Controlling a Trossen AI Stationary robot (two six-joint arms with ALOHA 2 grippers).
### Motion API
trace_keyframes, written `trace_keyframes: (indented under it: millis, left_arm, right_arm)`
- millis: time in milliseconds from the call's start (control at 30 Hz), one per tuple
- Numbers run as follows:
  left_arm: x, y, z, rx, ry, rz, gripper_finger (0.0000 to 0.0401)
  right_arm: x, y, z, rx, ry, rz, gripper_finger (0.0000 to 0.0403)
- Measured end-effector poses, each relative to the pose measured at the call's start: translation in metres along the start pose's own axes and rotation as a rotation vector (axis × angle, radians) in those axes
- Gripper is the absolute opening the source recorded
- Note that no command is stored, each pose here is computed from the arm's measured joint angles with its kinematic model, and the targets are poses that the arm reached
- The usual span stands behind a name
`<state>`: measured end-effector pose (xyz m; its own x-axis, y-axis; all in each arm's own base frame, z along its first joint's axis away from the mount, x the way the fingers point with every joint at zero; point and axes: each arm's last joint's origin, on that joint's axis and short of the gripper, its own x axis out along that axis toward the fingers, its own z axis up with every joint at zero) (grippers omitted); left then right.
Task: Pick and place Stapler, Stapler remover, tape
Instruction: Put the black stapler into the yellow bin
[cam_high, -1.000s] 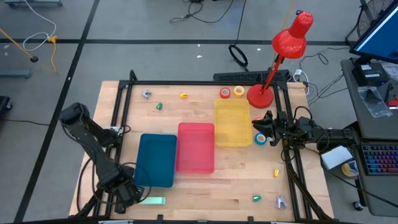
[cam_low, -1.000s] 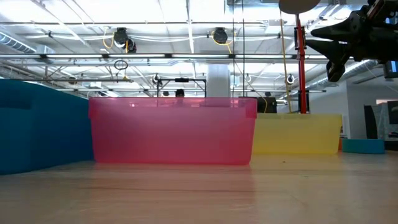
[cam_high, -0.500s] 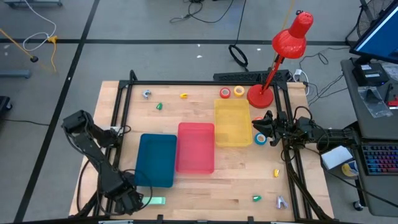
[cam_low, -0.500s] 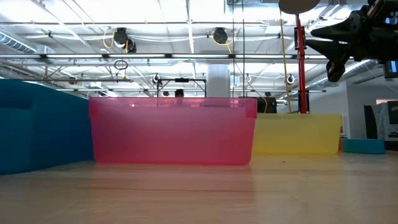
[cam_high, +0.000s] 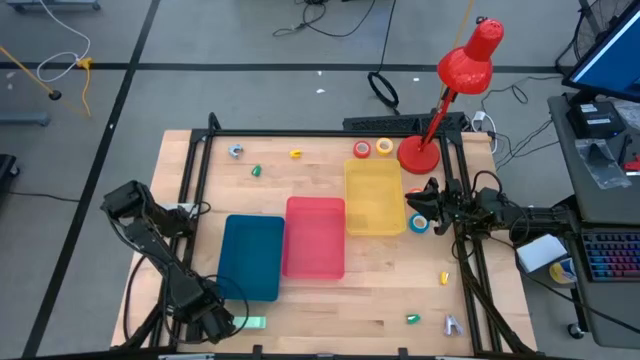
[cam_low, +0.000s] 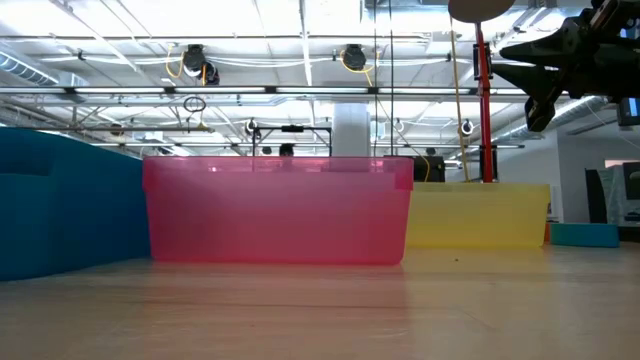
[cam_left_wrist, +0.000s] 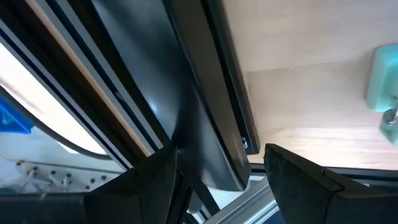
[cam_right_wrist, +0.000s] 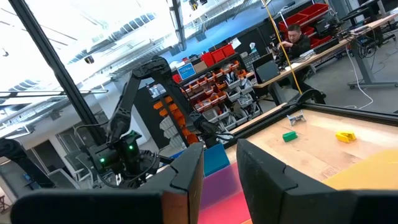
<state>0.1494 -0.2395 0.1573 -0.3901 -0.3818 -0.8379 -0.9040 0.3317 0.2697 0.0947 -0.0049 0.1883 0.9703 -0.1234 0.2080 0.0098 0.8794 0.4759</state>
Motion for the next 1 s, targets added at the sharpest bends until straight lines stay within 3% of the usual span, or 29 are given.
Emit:
trace_keyframes:
  millis: [700,1000]
  left_arm:
    - [0.0009,0.0019,0.0030,-0.004,0.006,0.039,0.0235]
    - [0.0009,0.0016,0.0029,-0.010,-0.010,0.021,0.0129]
  right_arm:
    - [0.0000,0.0000,0.0000,0.000,0.000,0.000,0.0089]
    - [0.0000,0.0000,0.0000,0.000,0.000,0.000,0.0089]
